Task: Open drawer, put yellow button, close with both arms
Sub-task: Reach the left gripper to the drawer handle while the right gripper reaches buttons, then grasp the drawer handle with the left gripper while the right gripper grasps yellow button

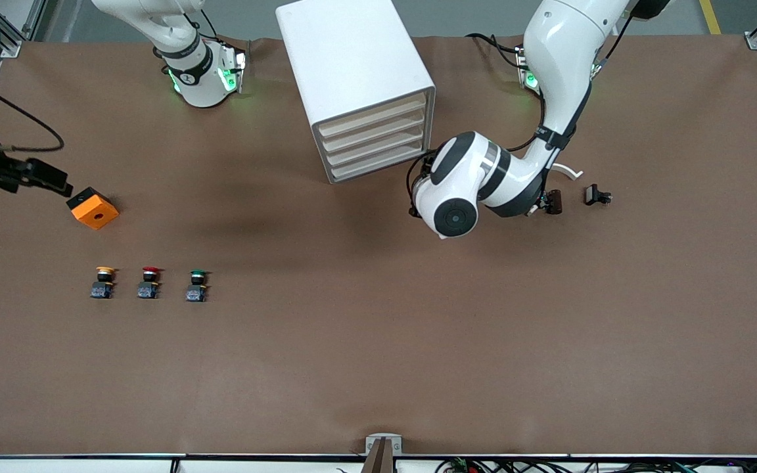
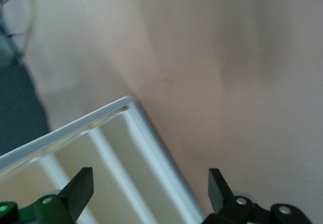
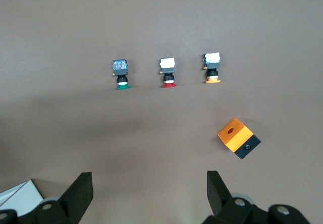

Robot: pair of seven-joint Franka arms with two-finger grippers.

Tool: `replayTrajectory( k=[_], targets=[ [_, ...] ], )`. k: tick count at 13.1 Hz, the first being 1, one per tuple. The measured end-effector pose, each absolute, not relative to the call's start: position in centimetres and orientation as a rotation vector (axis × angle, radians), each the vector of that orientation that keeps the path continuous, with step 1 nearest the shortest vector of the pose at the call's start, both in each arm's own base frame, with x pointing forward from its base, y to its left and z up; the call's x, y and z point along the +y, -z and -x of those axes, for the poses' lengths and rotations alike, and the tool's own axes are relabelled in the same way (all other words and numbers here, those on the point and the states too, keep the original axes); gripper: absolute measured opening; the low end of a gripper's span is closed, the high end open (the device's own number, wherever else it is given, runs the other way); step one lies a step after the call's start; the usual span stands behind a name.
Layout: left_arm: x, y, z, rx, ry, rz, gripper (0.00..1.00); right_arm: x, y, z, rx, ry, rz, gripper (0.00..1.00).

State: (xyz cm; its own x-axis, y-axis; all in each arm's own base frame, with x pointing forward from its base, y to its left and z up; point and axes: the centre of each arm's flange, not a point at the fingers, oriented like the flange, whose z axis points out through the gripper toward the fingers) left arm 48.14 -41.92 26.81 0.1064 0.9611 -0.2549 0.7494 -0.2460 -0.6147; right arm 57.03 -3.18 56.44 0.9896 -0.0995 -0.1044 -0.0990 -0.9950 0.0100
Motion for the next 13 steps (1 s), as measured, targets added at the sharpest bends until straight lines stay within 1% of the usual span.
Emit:
replayTrajectory(
  k=[2, 7, 10, 12, 13],
  targets=[
    [-41.8, -27.4, -48.1, -1.733, -1.0, 1.941, 1.0, -3.3, -54.1, -58.7, -0.153, 0.187, -3.113, 1.0],
    [-43.0, -28.8, -48.5, -1.928, -1.243, 1.564, 1.0, -4.9, -50.4, -60.8, -0.187, 0.153, -3.101, 1.0],
    [-43.4, -27.9, -48.2, -1.949, -1.282, 1.399, 0.98, -5.8, -44.6, -61.8, -0.204, 0.102, -3.099, 1.0],
    [-43.6, -27.1, -47.4, -1.895, -1.318, 1.297, 0.97, -7.1, -40.0, -61.7, -0.23, 0.068, -3.096, 1.0],
    [-43.7, -26.8, -47.1, -1.873, -1.335, 1.253, 0.91, -7.6, -38.0, -61.6, -0.241, 0.06, -3.095, 1.0]
  ],
)
